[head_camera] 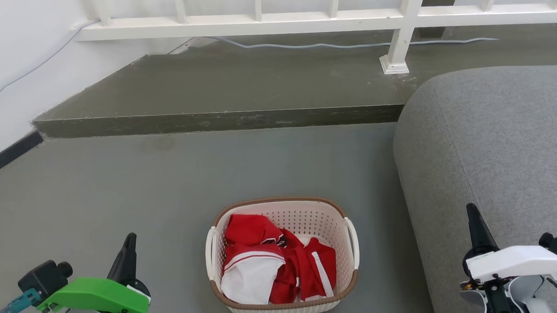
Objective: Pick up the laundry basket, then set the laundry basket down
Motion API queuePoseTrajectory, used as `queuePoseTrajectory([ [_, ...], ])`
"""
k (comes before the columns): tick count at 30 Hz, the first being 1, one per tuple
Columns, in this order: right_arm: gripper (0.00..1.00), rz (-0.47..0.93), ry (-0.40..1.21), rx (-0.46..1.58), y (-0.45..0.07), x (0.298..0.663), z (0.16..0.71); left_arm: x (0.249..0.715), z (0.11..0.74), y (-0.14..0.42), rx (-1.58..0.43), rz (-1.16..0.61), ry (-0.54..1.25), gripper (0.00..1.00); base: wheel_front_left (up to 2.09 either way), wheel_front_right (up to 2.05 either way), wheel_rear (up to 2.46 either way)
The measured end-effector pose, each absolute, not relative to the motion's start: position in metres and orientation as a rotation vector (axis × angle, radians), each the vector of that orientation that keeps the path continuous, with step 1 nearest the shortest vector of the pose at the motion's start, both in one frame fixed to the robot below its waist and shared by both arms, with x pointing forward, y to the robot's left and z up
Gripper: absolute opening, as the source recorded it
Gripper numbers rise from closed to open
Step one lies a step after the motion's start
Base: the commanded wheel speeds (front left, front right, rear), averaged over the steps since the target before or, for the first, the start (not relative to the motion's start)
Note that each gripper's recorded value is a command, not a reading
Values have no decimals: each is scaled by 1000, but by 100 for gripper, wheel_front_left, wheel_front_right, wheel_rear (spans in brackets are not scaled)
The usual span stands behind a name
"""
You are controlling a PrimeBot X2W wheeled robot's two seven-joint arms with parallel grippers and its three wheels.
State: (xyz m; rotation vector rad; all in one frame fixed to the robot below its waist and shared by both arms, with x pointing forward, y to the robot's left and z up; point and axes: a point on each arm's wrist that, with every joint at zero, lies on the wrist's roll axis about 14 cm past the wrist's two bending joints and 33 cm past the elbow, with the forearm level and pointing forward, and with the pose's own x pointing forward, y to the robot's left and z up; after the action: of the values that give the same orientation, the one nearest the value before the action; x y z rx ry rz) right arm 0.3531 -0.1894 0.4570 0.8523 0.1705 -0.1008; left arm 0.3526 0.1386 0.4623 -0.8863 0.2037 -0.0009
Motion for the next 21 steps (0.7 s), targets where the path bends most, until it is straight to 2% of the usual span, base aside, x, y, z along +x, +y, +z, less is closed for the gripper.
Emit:
queuePoseTrajectory([
  [21,0,-124,153,1175,-196,361,460,360,464,157,-1194,41,196,0,0,0,0],
])
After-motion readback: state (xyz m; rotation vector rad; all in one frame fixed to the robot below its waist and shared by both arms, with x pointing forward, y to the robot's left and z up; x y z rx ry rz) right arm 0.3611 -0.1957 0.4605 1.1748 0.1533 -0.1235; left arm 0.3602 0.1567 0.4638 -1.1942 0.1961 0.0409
